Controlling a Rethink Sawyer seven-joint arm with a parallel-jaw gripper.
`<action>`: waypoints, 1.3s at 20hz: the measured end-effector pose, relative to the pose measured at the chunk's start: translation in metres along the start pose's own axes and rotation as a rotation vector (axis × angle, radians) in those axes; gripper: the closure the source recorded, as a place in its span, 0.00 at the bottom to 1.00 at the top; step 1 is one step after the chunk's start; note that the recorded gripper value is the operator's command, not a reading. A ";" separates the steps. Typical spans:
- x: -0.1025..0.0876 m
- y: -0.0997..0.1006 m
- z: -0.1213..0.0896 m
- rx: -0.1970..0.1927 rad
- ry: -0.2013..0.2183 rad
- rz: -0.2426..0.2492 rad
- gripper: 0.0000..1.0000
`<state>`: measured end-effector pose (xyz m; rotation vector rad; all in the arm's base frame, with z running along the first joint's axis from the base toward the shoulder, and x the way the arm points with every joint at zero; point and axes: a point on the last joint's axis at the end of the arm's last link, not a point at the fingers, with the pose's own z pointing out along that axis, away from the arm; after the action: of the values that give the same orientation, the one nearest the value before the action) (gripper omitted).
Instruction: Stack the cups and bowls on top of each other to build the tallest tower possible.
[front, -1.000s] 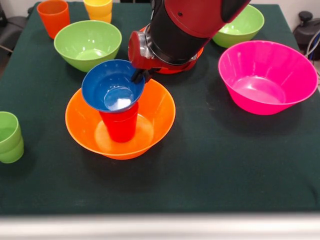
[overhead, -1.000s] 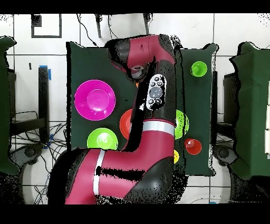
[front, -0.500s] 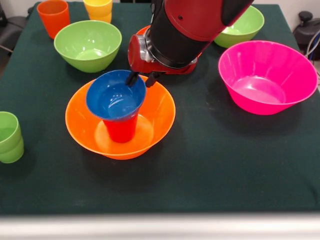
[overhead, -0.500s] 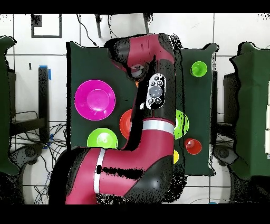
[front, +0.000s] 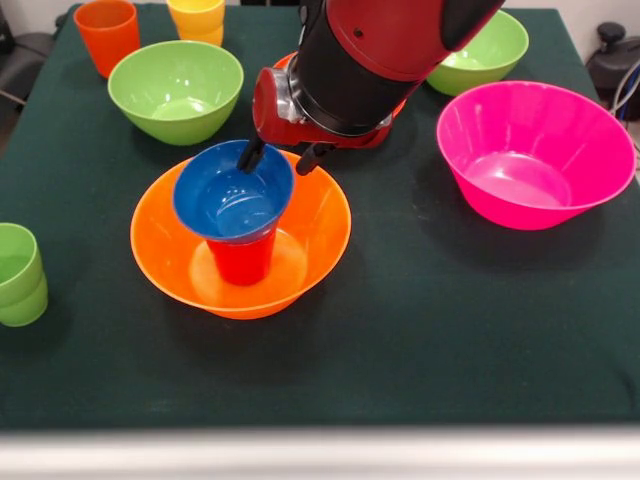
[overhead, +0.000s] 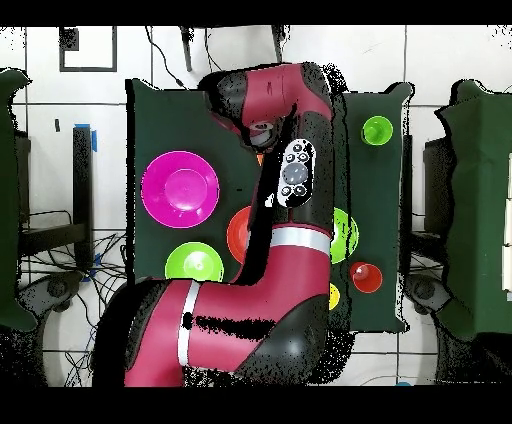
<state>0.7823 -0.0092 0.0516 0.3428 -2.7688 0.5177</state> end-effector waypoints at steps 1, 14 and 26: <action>0.000 0.000 0.000 0.000 0.000 0.000 0.00; 0.003 -0.006 0.000 0.017 0.008 0.006 1.00; 0.004 -0.008 0.001 0.022 0.011 0.008 1.00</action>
<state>0.7806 -0.0180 0.0548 0.3329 -2.7569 0.5514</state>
